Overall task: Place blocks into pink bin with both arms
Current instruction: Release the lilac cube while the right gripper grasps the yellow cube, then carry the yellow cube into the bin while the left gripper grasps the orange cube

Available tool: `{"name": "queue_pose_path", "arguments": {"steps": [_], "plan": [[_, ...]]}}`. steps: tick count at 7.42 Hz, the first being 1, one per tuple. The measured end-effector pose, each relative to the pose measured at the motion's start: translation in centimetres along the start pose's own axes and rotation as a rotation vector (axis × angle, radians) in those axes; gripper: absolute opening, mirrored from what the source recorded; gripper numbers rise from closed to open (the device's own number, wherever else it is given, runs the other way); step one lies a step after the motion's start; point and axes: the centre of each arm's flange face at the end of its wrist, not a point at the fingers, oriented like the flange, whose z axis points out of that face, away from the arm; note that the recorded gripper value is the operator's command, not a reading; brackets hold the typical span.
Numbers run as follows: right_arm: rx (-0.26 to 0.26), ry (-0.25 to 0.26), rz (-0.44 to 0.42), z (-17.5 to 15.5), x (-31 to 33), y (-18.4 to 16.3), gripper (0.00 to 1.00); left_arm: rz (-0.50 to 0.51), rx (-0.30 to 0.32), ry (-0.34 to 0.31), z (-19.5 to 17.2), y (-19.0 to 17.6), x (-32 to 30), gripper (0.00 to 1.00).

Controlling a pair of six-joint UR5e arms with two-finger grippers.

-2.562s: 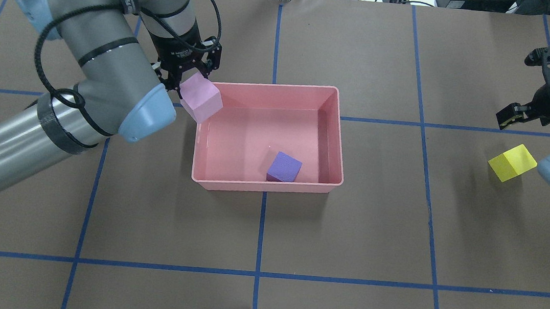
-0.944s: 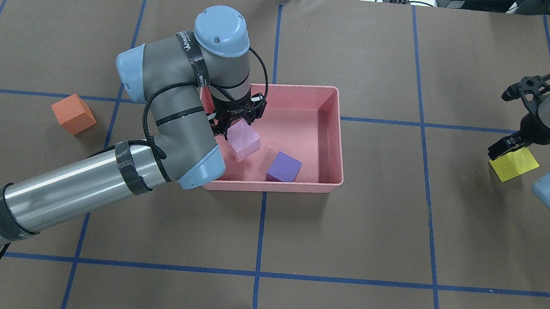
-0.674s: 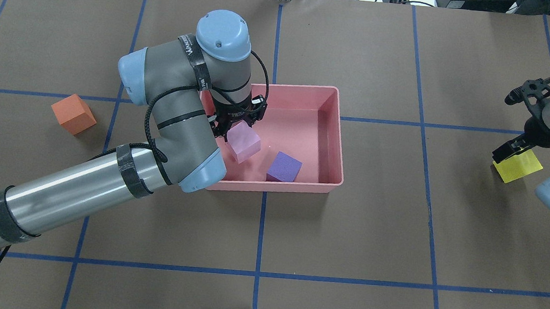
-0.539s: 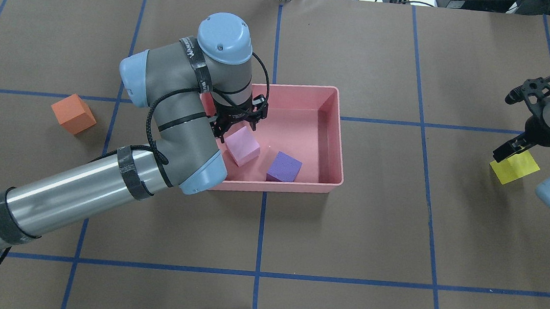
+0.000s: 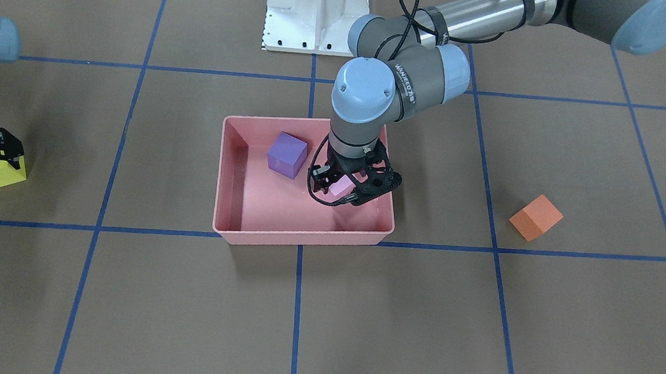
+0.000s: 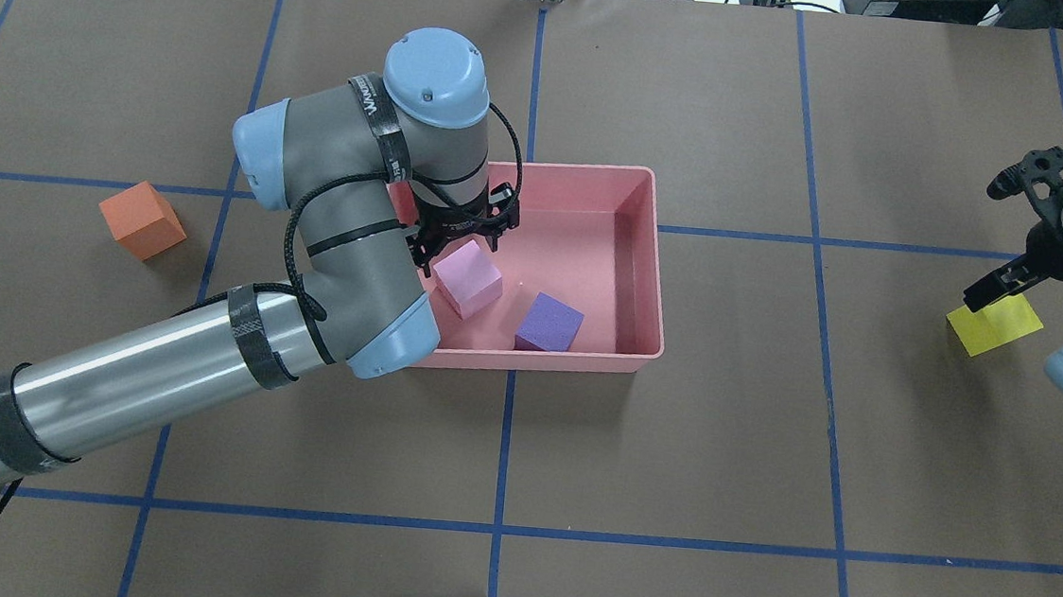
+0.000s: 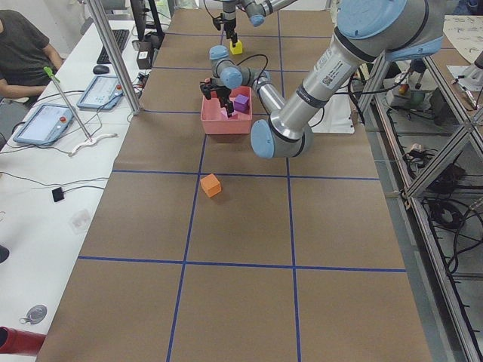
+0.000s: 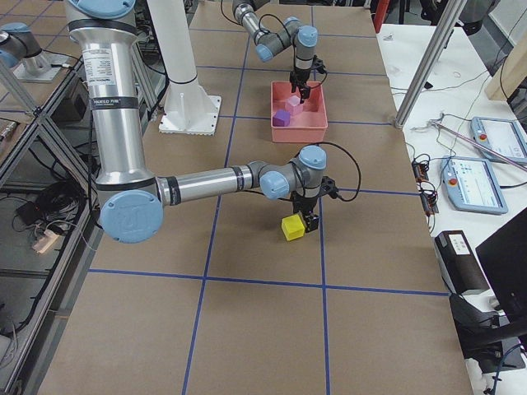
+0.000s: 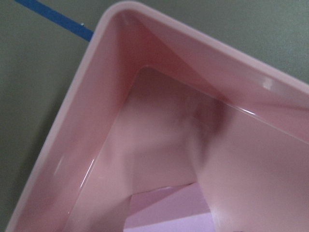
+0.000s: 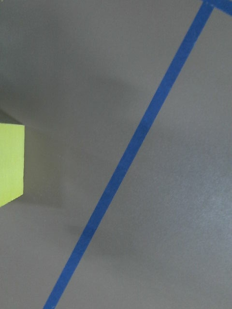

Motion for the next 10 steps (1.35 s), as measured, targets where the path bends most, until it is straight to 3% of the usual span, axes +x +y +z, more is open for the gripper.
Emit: {"name": "queue_pose_path", "arguments": {"steps": [2, 3, 4, 5, 7, 8, 10], "plan": [[-0.026, -0.006, 0.028, 0.9, 0.6, 1.4, 0.98, -0.003, 0.002, 0.008, -0.4, 0.1, 0.2, 0.92], [-0.035, -0.014, 0.052, 1.2, 0.6, 1.7, 0.65, -0.009, 0.007, 0.014, -0.8, 0.1, 0.3, 0.92], [-0.04, -0.025, 0.075, 1.3, 0.3, 1.7, 0.05, -0.015, 0.017, 0.028, -1.7, -0.2, 0.4, 0.92], [-0.043, -0.03, 0.087, 1.4, 0.2, 1.8, 0.0, -0.021, 0.034, 0.063, -4.2, -1.3, 0.2, 0.92], [-0.019, -0.066, 0.09, -0.1, -1.2, 1.1, 0.0, 0.012, 0.067, 0.142, -10.2, -5.0, -3.3, 0.95], [0.027, -0.105, 0.131, -3.0, -3.6, -1.0, 0.0, 0.097, 0.074, 0.14, -11.4, -6.5, -8.0, 0.96], [0.104, -0.177, 0.284, -11.4, -12.0, -8.9, 0.0, 0.262, 0.09, 0.073, -10.5, -9.4, -21.0, 0.98]]}}
